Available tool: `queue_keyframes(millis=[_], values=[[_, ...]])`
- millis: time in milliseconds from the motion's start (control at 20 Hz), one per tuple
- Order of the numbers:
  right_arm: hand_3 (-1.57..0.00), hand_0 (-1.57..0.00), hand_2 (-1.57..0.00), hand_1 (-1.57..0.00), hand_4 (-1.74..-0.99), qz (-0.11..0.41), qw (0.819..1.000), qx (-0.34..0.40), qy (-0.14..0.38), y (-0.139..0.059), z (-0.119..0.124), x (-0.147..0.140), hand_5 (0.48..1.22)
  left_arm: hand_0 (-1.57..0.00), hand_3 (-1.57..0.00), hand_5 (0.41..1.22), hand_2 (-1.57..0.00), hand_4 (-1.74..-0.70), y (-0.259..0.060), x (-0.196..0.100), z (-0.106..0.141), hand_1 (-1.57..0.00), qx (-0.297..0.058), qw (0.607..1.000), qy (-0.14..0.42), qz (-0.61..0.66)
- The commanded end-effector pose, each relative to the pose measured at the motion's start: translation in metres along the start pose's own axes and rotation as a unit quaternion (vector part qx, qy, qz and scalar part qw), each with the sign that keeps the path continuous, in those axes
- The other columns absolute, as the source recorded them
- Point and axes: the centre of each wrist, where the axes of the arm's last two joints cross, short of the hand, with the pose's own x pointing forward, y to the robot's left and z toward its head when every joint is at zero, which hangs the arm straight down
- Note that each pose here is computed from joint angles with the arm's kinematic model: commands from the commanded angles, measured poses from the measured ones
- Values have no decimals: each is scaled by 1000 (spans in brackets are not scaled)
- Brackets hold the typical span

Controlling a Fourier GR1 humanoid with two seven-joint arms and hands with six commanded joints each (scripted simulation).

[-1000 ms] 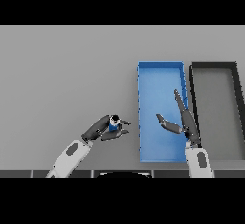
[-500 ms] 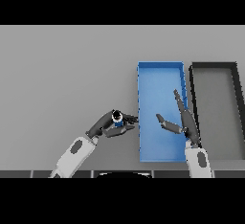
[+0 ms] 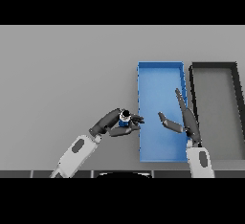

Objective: Pick up the blue pipe and place it into the blue bin.

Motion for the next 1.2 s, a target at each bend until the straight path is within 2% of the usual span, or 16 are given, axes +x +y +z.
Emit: queue_keyframes(millis=[0, 200, 350, 450, 550, 650, 850, 1000, 1150], values=[[1, 1, 1, 1, -1124, 2, 1000, 3, -2, -1, -2, 1, 578, -1568, -1569, 1220, -1569, -1473, 1, 2, 1, -1569, 1, 1000, -4, 5], [1, 1, 1, 1, -1133, 11, 1000, 23, -17, -5, -14, 3, 578, -1570, -1570, 1220, -1570, -1474, 1, 1, 2, -1570, -1, 1000, -1, 2], [1, 1, 1, -3, -1191, 13, 999, 30, -31, -5, -14, 2, 577, -1570, -1571, 1220, -1571, -1474, 3, 0, 4, -1571, -1, 1000, -4, 1], [1, 1, -18, -19, -1178, -17, 998, 35, -58, -7, -15, 4, 569, -1571, -1571, 1221, -1571, -1475, 0, -2, 2, -1571, -3, 1000, -4, -2], [1, 1, -32, -17, -1172, -61, 990, 53, -119, -21, -18, 19, 579, -1571, -1571, 1221, -1571, -1475, 3, -2, 2, -1571, -4, 1000, -5, -3], [1, 1, -20, -11, -1169, -76, 981, 86, -157, -26, -22, 40, 597, -1571, -1571, 1221, -1571, -1475, 2, -2, 5, -1571, -3, 1000, -7, -2], [1, 1, -8, -4, -1177, -54, 965, 181, -180, -41, -26, 88, 567, -1571, -1571, 1221, -1571, -1473, 3, 0, 6, -1571, -4, 1000, -3, -12], [1, 1, -3, -1, -1205, -7, 951, 241, -196, -38, -28, 116, 539, -1571, -1571, 1221, -1571, -1473, 1, 1, 5, -1571, -6, 1000, 0, -12], [1, 1, -1, 0, -1246, 3, 932, 292, -216, -29, -30, 136, 526, -1571, -1571, 1221, -1571, -1474, 5, 2, 5, -1571, -7, 1000, 0, -18]])
